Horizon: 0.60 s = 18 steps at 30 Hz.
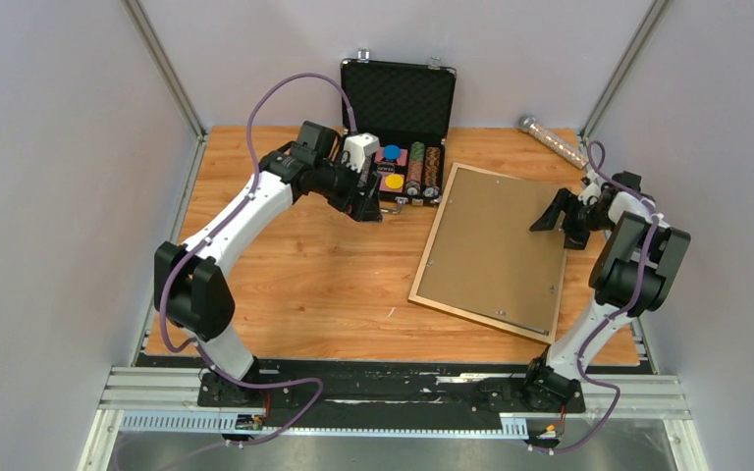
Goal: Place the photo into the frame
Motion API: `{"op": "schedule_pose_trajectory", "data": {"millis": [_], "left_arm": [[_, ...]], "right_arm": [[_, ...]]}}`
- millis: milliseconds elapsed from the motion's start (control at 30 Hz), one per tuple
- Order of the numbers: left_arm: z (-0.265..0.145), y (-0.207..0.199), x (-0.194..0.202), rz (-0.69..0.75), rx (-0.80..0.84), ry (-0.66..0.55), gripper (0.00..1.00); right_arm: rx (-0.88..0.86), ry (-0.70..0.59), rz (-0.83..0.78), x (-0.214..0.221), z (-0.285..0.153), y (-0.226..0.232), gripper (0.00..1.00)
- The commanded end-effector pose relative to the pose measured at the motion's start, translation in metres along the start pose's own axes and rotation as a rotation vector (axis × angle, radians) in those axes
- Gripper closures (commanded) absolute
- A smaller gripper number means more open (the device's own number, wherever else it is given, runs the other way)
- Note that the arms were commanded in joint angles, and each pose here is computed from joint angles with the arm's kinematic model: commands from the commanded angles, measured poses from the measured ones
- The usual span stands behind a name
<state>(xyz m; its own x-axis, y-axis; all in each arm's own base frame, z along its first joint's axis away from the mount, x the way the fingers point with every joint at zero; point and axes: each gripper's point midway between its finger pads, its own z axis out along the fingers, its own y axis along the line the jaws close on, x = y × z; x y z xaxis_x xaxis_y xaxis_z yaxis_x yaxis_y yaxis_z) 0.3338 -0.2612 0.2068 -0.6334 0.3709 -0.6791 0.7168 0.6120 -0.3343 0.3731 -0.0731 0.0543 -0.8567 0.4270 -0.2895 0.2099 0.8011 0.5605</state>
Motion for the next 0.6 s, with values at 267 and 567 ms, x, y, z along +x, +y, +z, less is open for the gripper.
{"op": "schedule_pose_trajectory", "data": {"millis": [267, 567], "left_arm": [[0.016, 0.001, 0.000, 0.051, 0.016, -0.014, 0.00], [0.030, 0.005, 0.004, 0.053, 0.015, -0.022, 0.00]], "right_arm": [[0.094, -0.051, -0.073, -0.017, -0.028, 0.013, 0.18], [0.177, -0.073, -0.093, -0.022, -0.046, 0.013, 0.17]]}}
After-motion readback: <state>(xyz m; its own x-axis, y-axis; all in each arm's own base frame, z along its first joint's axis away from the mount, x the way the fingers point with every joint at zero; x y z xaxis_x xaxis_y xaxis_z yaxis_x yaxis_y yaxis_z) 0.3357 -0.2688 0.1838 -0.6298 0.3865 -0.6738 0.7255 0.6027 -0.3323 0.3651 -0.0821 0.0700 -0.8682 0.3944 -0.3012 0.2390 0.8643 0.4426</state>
